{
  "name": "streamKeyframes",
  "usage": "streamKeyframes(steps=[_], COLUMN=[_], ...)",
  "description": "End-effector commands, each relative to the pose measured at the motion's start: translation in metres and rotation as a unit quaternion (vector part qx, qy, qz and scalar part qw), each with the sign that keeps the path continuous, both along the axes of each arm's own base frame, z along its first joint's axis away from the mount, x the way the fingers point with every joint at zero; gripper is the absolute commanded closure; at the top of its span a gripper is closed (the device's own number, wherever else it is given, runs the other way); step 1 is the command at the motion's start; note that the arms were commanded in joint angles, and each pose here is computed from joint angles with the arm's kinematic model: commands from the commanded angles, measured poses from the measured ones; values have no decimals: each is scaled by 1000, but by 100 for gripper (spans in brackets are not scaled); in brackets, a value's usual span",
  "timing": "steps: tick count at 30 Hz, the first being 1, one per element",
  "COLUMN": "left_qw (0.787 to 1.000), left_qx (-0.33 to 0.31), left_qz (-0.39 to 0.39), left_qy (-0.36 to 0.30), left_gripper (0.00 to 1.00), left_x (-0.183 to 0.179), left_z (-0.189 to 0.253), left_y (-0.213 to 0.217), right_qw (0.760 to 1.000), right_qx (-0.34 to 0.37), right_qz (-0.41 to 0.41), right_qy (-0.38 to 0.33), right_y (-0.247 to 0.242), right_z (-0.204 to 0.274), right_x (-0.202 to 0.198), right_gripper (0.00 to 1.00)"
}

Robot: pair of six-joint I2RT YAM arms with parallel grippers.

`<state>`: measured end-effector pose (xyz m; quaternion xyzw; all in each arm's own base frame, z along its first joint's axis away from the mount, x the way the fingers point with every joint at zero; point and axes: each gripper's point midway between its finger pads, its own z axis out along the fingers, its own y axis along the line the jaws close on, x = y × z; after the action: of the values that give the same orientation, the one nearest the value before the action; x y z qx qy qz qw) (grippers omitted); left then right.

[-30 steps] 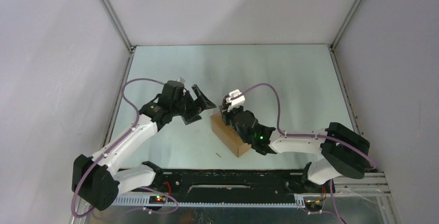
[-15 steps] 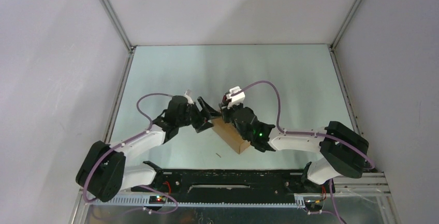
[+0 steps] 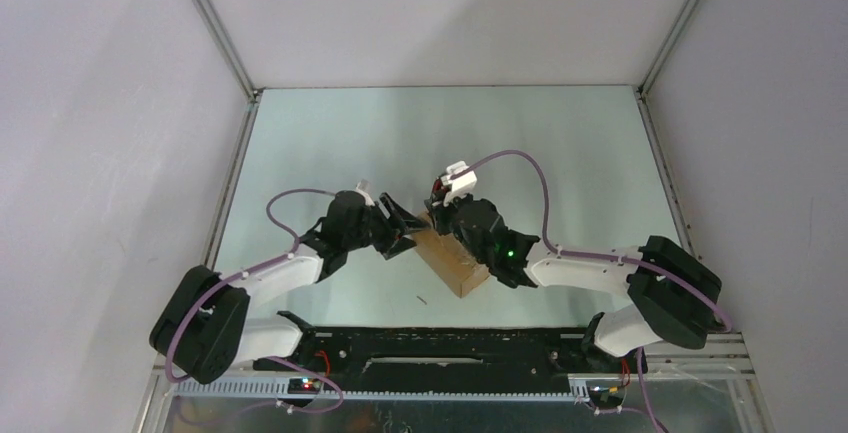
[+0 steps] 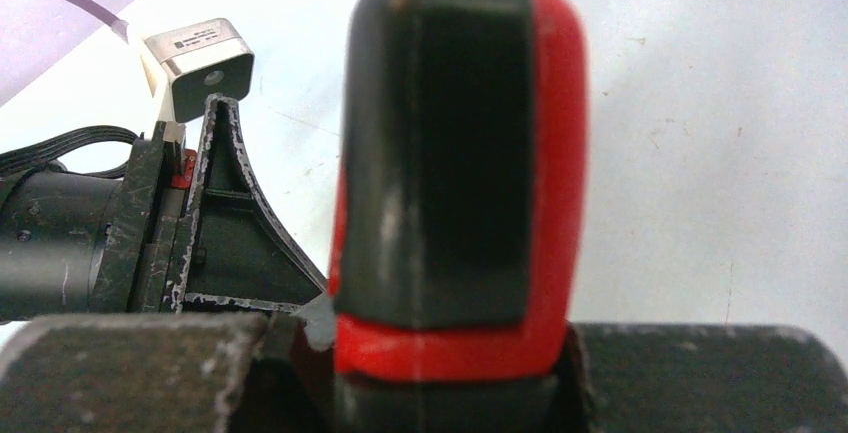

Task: Unpack the express box
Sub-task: Cut the express box at the center of the board.

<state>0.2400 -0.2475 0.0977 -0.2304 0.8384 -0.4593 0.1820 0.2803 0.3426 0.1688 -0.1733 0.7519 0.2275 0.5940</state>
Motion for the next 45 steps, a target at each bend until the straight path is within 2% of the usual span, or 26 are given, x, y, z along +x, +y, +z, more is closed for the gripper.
streamKeyframes(steps=[1,19,35,45], left_qw=[996,991,980,980], left_qx=[65,104,115,126], left_qz=[60,76,155,145], left_qy=[30,44,44,55], left_gripper=[34,37,39,39], left_x=[9,6,19,24], left_z=[-24,-17,7,5], left_y=[22,20,37,20], right_qw=[999,999,998,998], right_qx=[25,-23,-53,-38], right_qz=[32,16,25,48], right_qy=[-12,-29,30,13], right_y=[8,5,-6,0], right_z=[34,40,-40,-24], right_x=[-4,0,-36,-33], right_gripper=[100,100,100,100])
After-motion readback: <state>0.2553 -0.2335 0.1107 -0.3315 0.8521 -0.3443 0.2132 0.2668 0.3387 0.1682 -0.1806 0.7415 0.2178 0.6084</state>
